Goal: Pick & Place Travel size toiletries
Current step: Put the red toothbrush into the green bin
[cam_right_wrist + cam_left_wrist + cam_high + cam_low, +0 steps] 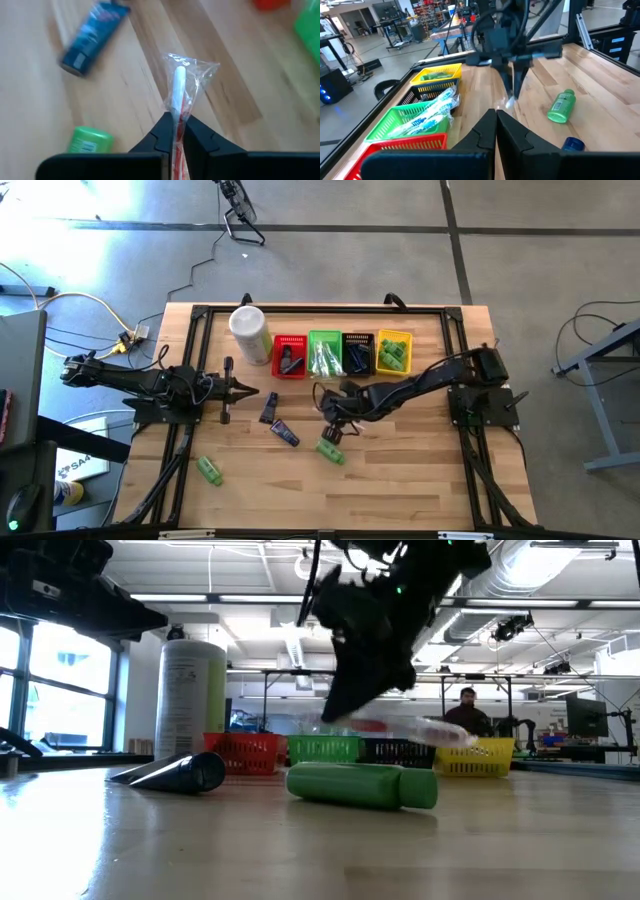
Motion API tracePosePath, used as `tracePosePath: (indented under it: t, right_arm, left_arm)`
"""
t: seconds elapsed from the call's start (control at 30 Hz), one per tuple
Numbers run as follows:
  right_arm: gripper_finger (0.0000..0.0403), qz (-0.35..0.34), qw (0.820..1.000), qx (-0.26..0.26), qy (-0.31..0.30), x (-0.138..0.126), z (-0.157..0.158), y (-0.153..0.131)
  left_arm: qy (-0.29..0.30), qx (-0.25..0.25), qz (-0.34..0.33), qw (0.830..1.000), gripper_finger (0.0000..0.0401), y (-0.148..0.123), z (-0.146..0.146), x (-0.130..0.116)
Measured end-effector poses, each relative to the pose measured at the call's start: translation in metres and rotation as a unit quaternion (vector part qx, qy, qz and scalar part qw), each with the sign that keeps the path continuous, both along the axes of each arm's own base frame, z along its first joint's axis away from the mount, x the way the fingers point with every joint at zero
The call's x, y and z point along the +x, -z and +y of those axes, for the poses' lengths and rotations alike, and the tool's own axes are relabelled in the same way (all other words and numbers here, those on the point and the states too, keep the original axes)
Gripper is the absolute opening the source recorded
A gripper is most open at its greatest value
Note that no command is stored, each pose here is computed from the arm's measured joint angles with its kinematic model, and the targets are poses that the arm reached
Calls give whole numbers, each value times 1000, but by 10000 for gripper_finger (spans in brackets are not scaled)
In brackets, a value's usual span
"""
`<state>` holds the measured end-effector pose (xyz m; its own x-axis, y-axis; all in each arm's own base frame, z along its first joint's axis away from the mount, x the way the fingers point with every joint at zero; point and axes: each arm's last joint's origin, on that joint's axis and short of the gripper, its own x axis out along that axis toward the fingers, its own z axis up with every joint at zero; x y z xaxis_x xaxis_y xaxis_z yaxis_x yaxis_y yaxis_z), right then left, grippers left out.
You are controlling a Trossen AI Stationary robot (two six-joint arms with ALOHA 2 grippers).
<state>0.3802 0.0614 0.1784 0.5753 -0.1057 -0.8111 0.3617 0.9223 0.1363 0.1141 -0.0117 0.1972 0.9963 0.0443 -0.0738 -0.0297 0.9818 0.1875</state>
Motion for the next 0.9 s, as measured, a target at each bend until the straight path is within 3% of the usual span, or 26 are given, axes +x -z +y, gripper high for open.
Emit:
tracePosePath:
  t: [0.13, 0.37, 0.6, 0.73, 0.9]
  right_arm:
    - [17, -40, 999, -22, -9, -1, -5, -21]
    - [17, -98, 991, -76, 45, -7, -35, -57]
    - [17, -154, 981, -57, 98, -6, -70, -75]
    - [17, -153, 982, -30, 106, -5, -87, -79]
    - [17, -151, 980, -33, 124, -1, -101, -96]
  left_arm:
    - [0, 0, 0, 1000, 8, 0, 0, 0]
    - [0, 0, 0, 1000, 8, 0, 0, 0]
    - [0, 0, -1, 1000, 8, 0, 0, 0]
    - [0, 0, -1, 1000, 8, 0, 0, 0]
    - [0, 1, -1, 1000, 8, 0, 0, 0]
